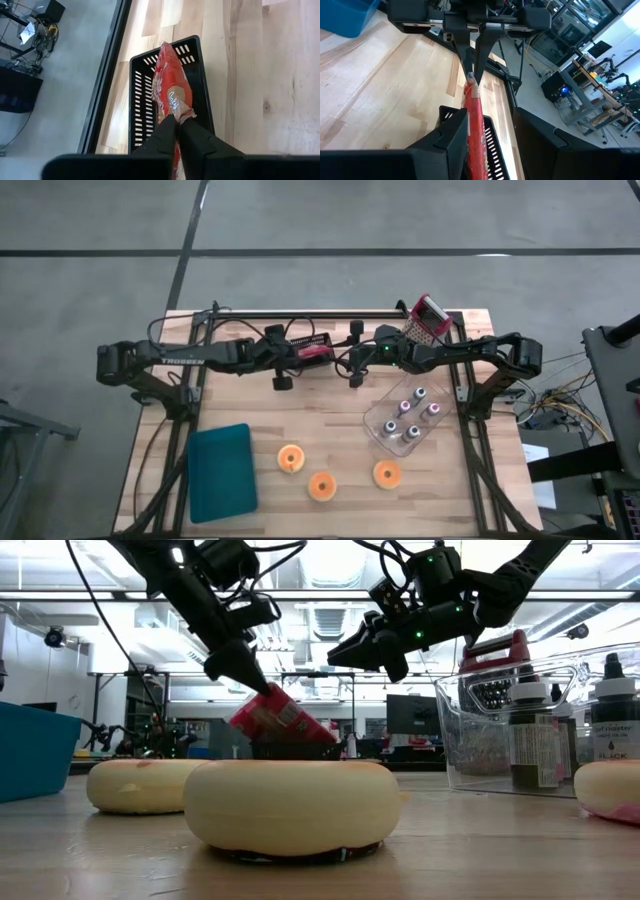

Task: Pick & Place Food Item
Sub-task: Put the red popcorn bag into the black bin, then adjust the black bin

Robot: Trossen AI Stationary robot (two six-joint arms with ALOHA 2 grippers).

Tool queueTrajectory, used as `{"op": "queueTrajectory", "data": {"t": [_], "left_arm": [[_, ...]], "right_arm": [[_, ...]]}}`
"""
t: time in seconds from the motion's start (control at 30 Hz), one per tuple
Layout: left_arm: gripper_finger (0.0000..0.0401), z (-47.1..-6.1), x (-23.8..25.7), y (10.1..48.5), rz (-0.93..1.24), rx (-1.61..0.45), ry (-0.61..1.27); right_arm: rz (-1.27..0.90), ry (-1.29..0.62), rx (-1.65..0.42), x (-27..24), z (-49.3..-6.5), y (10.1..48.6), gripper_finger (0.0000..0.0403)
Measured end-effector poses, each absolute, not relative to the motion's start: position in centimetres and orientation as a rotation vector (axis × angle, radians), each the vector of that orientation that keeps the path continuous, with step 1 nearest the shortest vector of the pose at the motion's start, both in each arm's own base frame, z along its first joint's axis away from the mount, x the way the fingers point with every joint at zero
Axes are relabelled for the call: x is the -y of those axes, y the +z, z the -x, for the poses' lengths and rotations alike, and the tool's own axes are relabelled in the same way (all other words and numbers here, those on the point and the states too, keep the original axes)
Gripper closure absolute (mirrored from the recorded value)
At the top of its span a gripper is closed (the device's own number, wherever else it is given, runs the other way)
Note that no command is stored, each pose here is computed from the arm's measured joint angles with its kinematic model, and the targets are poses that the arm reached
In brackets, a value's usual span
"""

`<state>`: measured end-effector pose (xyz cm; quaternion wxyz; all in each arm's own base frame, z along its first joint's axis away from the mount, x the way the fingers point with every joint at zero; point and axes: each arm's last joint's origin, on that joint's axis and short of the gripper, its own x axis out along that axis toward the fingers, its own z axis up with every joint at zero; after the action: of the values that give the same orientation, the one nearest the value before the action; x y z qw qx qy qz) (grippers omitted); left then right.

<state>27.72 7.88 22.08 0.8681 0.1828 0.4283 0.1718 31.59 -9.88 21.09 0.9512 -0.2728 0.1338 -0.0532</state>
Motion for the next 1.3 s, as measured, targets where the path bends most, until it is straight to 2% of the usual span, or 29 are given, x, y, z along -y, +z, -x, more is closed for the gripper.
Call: {"op": "queueTrajectory", "data": {"t": [0.5, 0.77, 0.97, 1.3], "left_arm": [[0.0213, -28.7, -8.0, 24.6, -0.371, -0.819, 0.35], [0.0142, -28.7, -8.0, 25.6, -0.337, -0.794, 0.366], [0.0116, -28.2, -7.8, 26.3, -0.315, -0.763, 0.379], [0.0116, -28.1, -7.8, 26.5, -0.313, -0.756, 0.382]], "right_arm": [[0.555, -0.108, -0.272, 9.9, -31.6, 21.1, 0.0247], [0.555, -0.108, -0.272, 9.9, -31.6, 21.1, 0.0254], [0.555, -0.108, -0.272, 9.9, -31.6, 21.1, 0.0253], [0.557, -0.108, -0.272, 9.9, -31.6, 21.1, 0.0254]]}}
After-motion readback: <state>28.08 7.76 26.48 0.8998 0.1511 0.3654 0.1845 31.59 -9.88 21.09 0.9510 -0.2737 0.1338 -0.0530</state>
